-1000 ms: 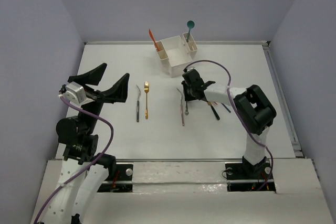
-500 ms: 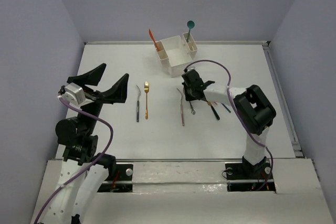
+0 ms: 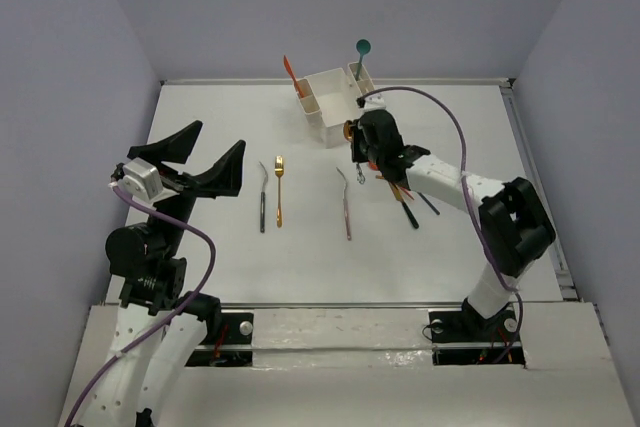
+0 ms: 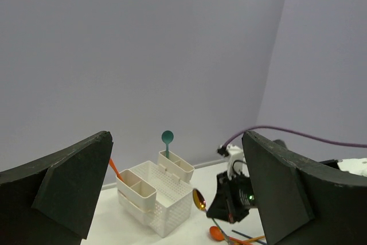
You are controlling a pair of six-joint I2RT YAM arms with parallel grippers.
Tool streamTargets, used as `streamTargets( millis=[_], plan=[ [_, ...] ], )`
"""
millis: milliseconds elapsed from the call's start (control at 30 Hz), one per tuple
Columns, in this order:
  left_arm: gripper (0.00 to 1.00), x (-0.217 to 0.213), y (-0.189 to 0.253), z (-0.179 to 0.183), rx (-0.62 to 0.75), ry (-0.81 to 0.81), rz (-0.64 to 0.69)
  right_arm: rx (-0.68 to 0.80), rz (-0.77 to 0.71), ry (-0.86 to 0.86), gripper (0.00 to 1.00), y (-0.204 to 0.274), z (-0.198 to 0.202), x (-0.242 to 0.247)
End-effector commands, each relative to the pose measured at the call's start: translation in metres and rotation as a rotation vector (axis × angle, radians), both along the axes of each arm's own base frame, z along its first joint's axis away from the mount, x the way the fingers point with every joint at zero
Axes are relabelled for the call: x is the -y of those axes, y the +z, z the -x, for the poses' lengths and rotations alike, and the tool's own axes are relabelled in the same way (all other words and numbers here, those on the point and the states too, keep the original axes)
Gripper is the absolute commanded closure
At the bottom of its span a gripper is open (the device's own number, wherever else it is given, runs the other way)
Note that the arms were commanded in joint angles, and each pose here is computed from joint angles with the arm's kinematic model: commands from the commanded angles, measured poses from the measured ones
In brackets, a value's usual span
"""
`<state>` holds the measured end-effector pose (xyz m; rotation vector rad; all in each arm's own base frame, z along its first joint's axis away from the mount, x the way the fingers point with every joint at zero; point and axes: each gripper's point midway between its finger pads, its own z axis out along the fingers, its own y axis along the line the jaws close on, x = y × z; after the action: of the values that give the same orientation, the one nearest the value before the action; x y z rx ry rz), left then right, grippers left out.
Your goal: Sort the eating utensils into containers
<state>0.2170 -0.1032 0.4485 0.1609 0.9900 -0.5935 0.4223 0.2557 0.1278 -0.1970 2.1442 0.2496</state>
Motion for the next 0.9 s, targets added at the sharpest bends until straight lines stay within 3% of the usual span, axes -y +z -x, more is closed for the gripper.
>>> streamTargets(
  millis=[0, 133, 233, 433, 667, 867],
  plan=[
    [0.01, -0.002, 0.025, 0.015, 0.087, -0.007, 0.018, 0.351, -0.165, -0.044, 1.00, 0.116, -0.051, 0.003],
    [0.01, -0.002, 0.025, 0.014, 0.084, -0.007, 0.017, 0.562, -0.275, -0.103, 1.00, 0.174, -0.095, 0.022],
    [0.01, -0.003, 0.026, 0.014, 0.086, -0.003, 0.017, 0.692, -0.336, -0.103, 1.00, 0.193, -0.123, 0.030],
    [0.01, -0.005, 0.028, 0.014, 0.092, 0.014, 0.020, 0.851, -0.296, -0.178, 1.00, 0.224, -0.194, 0.044],
    [0.01, -0.002, 0.022, 0.004, 0.066, 0.010, 0.003, 0.955, -0.260, -0.192, 1.00, 0.236, -0.238, 0.044],
    [0.01, -0.002, 0.017, -0.005, 0.046, 0.020, -0.004, 0.964, -0.267, -0.162, 1.00, 0.218, -0.259, 0.036]
  ],
)
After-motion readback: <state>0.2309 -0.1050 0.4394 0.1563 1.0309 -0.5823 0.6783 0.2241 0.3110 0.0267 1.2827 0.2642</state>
